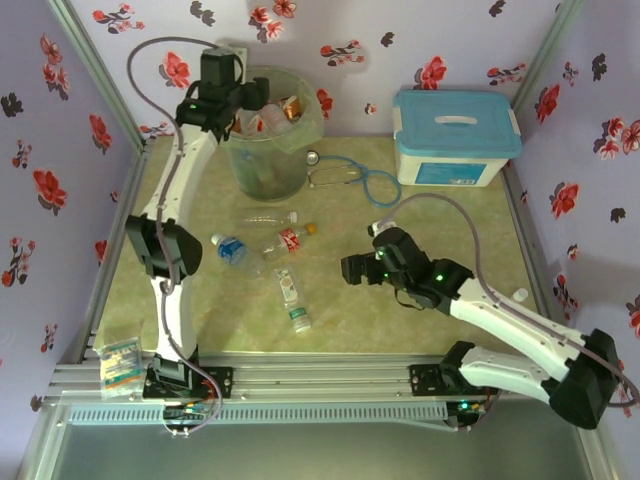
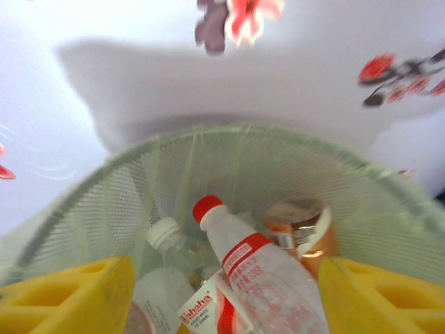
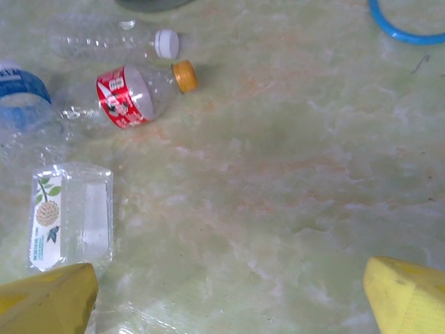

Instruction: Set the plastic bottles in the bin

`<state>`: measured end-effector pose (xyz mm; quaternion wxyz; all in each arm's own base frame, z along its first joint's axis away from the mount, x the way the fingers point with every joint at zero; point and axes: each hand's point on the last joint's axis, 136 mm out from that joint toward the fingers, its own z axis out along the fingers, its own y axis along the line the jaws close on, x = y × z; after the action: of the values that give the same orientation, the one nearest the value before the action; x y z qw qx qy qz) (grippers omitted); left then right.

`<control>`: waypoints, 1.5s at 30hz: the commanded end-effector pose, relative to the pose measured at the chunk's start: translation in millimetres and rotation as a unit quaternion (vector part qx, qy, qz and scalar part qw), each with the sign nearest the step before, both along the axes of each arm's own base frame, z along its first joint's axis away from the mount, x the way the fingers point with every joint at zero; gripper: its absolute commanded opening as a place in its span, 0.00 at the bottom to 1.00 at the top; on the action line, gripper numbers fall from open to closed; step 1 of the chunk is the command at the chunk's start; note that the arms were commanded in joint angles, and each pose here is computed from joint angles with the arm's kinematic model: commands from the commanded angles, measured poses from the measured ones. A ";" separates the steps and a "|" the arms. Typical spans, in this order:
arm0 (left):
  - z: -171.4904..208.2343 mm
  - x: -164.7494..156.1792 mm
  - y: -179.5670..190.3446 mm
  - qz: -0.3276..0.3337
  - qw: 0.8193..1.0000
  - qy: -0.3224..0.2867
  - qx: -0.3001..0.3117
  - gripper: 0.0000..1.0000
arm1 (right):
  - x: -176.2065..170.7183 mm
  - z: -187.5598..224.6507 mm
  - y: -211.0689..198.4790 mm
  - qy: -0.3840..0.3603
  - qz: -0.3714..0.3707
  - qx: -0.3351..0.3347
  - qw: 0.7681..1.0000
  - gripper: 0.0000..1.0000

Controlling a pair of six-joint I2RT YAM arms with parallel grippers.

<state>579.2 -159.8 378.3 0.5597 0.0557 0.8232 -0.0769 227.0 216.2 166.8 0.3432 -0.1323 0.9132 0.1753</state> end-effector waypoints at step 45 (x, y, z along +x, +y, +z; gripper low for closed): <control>-192.6 -274.3 68.1 0.085 0.926 0.167 -0.329 0.91 | -89.2 -140.6 146.3 0.208 0.170 -0.192 0.944 0.56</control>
<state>300.4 -90.0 175.5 0.3915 -0.2087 0.8509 -0.2815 139.8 357.1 26.8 0.0850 -0.3144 0.9426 0.0738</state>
